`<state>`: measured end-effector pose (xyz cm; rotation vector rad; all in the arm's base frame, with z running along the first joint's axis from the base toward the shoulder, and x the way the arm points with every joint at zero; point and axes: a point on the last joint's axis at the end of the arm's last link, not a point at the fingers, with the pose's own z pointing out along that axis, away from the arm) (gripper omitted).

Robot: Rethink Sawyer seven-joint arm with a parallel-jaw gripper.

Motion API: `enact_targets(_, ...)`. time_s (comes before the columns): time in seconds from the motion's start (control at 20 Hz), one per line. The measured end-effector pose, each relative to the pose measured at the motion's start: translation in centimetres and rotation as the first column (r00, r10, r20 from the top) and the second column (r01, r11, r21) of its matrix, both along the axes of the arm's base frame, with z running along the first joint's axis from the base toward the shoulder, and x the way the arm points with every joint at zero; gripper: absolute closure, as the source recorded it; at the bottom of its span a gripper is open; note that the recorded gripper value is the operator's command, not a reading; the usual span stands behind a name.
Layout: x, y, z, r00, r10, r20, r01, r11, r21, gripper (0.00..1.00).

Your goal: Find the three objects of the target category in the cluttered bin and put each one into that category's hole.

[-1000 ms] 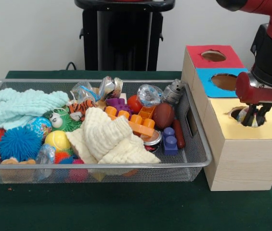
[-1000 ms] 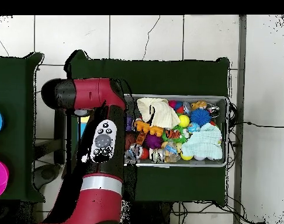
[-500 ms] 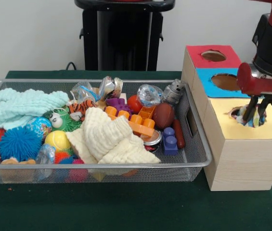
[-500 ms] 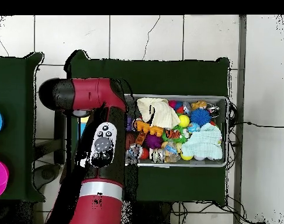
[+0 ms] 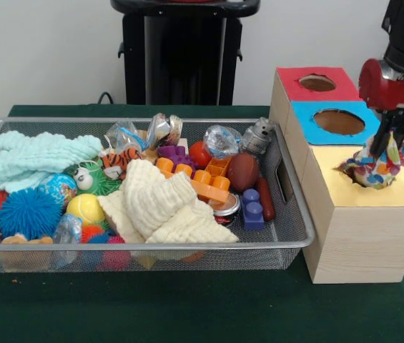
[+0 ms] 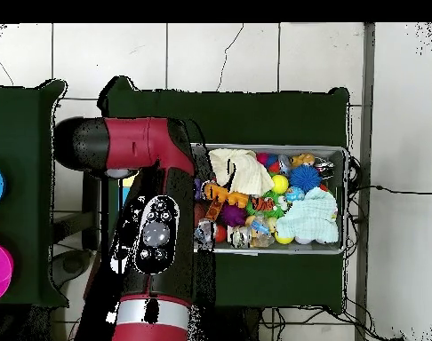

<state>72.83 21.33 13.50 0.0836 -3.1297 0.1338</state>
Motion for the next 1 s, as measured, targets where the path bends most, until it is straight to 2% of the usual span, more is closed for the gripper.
enact_targets(0.35,0.0,-0.3,2.3,0.9997,-0.006,0.022,0.006,1.0000,0.005,1.00)
enact_targets(1.0,0.2,-0.2,3.2,0.9994,-0.006,0.035,0.006,1.0000,0.007,1.00)
